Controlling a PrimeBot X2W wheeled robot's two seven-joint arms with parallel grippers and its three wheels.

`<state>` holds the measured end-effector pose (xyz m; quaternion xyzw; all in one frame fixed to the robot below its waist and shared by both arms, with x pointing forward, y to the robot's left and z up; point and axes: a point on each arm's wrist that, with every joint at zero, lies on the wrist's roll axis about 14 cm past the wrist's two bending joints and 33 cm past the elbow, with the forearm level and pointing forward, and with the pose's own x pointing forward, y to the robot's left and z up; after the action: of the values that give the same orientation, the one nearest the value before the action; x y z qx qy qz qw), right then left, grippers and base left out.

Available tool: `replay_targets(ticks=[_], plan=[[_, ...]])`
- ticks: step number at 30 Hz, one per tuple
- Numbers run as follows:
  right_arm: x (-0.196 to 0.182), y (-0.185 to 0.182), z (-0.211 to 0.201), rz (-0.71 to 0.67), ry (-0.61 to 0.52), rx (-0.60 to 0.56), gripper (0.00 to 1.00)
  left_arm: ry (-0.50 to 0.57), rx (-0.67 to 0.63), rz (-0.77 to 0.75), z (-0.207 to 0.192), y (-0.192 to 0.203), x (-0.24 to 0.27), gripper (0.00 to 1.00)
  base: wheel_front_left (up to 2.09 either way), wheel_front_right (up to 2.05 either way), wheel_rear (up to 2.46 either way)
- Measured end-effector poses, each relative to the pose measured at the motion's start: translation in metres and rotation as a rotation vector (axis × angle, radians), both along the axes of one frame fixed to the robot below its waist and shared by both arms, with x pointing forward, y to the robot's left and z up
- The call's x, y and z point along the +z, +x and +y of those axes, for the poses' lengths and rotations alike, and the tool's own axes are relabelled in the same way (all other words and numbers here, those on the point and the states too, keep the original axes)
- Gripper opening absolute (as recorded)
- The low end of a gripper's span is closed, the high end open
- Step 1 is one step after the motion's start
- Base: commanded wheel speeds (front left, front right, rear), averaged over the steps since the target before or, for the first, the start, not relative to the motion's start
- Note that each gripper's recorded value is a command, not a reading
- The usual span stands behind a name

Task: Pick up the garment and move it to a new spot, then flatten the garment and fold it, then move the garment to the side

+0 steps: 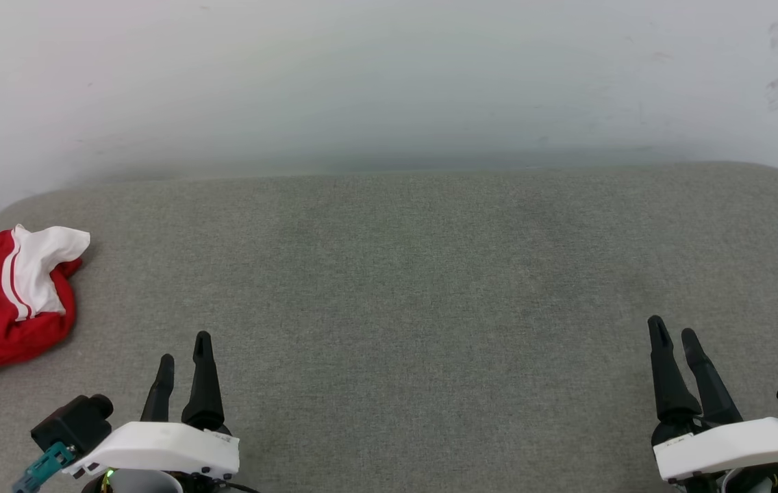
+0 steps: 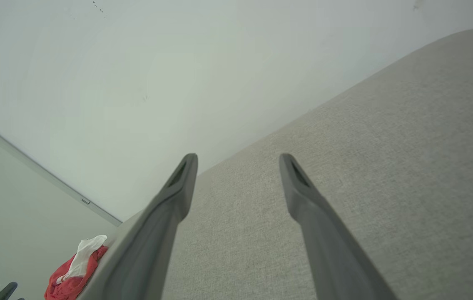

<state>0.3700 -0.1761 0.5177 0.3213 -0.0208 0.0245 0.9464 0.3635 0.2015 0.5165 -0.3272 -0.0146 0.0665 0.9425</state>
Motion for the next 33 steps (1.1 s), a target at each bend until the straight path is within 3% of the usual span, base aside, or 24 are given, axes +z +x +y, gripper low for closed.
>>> replay_targets(ticks=[33], plan=[[0.000, -0.011, 0.007, -0.053, -0.323, 0.010, 1.00, 0.386, 0.004, -0.045, -0.010, -0.014, 0.010, 1.00, 0.00, 0.00, 0.00]])
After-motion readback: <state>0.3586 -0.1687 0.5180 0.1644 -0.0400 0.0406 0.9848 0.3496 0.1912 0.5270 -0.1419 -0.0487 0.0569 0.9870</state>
